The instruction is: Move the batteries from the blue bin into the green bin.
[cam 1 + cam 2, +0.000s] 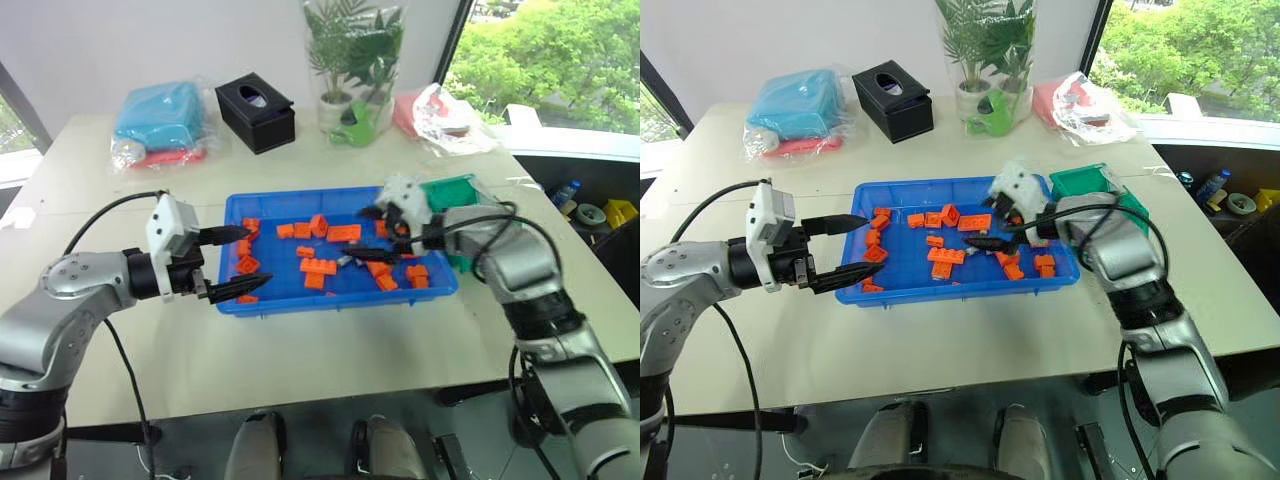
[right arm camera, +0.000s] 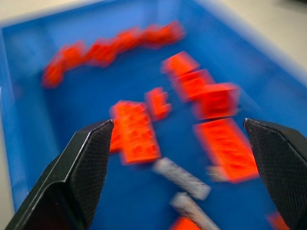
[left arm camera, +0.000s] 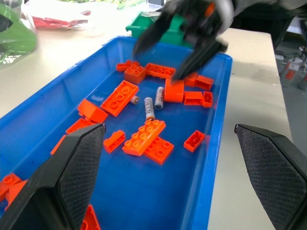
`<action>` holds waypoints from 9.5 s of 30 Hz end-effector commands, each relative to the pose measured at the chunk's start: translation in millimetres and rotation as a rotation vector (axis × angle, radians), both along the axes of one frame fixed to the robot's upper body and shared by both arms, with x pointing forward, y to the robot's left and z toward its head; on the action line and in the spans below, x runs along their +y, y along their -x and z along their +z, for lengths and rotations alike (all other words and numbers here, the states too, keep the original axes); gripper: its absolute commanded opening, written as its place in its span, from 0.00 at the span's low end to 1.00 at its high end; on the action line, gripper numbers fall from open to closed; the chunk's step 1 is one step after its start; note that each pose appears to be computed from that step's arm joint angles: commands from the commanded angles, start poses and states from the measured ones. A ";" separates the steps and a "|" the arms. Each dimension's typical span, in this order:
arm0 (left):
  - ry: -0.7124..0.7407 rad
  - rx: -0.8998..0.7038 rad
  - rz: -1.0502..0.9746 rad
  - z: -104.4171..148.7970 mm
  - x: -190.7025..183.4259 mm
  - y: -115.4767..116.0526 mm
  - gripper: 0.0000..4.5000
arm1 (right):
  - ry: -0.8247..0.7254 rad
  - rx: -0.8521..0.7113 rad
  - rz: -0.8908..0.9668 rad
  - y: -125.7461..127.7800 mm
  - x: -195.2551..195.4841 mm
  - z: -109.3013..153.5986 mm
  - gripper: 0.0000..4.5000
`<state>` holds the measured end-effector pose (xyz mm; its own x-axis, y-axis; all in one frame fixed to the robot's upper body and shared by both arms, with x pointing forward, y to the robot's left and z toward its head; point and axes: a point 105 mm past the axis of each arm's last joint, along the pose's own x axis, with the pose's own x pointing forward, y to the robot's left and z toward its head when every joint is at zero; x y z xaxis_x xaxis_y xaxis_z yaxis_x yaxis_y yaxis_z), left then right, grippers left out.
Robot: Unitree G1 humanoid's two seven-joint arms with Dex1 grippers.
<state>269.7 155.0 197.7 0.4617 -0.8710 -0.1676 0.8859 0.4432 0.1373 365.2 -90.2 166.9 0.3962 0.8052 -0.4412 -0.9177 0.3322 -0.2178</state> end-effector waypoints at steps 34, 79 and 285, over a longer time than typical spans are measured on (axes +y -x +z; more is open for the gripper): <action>-0.001 -0.118 0.061 28.5 1.8 9.3 1.00 | 0.287 -0.051 0.306 -34.2 14.8 -23.9 0.02; 0.026 -0.137 0.018 28.8 -8.2 -1.2 1.00 | 0.022 -0.096 -0.178 -36.7 -25.6 4.7 0.69; 0.035 -0.199 -0.043 39.3 -26.1 -11.9 1.00 | 0.473 0.179 -0.004 -4.1 -51.8 -48.6 0.50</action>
<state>283.5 133.2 229.4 0.4647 -0.8831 -0.0641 0.8615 0.4342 0.2634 367.0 -143.8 110.2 0.2534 0.4838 -0.8377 -0.9600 0.2325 -0.1561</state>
